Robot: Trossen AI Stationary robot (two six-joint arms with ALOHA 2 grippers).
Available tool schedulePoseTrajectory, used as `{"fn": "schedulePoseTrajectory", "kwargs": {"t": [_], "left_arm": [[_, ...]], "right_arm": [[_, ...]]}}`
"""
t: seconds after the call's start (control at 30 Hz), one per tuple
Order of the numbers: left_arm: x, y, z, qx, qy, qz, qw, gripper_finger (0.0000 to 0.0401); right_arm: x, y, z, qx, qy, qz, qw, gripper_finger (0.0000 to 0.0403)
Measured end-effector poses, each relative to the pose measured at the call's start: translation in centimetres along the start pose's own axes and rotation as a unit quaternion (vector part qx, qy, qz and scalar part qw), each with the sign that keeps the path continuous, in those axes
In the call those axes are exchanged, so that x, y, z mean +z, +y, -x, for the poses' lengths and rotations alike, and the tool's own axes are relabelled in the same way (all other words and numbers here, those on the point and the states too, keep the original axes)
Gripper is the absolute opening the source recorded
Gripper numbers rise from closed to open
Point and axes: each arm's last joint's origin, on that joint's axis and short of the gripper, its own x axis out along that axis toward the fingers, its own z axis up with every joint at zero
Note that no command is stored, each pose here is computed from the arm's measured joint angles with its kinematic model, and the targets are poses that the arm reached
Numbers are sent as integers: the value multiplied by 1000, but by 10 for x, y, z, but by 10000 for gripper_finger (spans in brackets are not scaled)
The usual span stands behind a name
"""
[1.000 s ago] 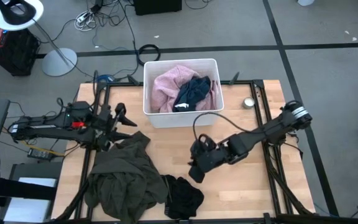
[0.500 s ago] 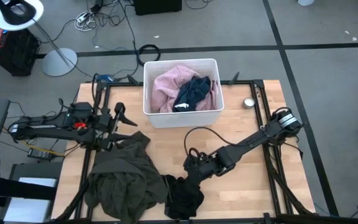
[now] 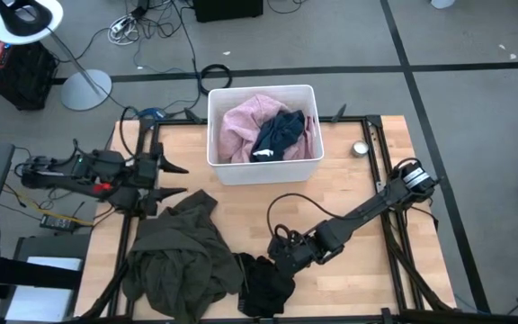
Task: Sort clothes
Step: Put the black underwear into the white bin
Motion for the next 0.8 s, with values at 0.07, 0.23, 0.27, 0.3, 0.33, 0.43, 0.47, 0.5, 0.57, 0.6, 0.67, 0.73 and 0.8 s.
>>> {"fn": "schedulePoseTrajectory", "kwargs": {"t": [0.07, 0.23, 0.27, 0.3, 0.33, 0.43, 0.47, 0.5, 0.57, 0.6, 0.67, 0.73, 0.8], "left_arm": [[-4, -2, 0, -6, 22, -5, 1000, 234], [-11, -4, 1, -13, 55, 3, 998, 234], [-11, -4, 1, -14, 55, 3, 998, 234], [-11, -4, 1, -17, 54, 4, 998, 234], [-11, -4, 1, -19, 53, 5, 998, 234], [-11, -4, 1, -20, 53, 5, 998, 234], [-11, -4, 1, -21, 53, 5, 998, 234], [-11, -4, 1, -21, 54, 5, 998, 234], [-11, -4, 1, -22, 54, 7, 998, 234], [-11, -4, 1, -22, 54, 9, 998, 234], [-11, -4, 1, -22, 54, 11, 998, 234], [-11, -5, 0, -22, 55, 11, 998, 234], [-10, -5, -1, -22, 55, 11, 998, 234]], "right_arm": [[-1, 0, -1, -3, 1, 11, 1000, 94], [2, -4, -13, -12, 1, 47, 999, 95], [2, -5, -17, -14, 2, 53, 999, 96], [1, -7, -22, -21, 7, 60, 998, 98], [0, -8, -28, -24, 9, 64, 998, 100], [0, -7, -45, -11, 0, 79, 997, 111], [-1, -7, -51, -7, -2, 87, 996, 116], [-1, -6, -57, -3, -6, 90, 996, 121], [-2, -7, -68, 2, -11, 96, 995, 132], [-2, -8, -73, 1, -11, 100, 995, 138], [-4, -11, -84, -4, -7, 106, 994, 145], [-8, -17, -97, -18, 8, 106, 994, 142], [-10, -21, -104, -21, 14, 98, 995, 118]]}}
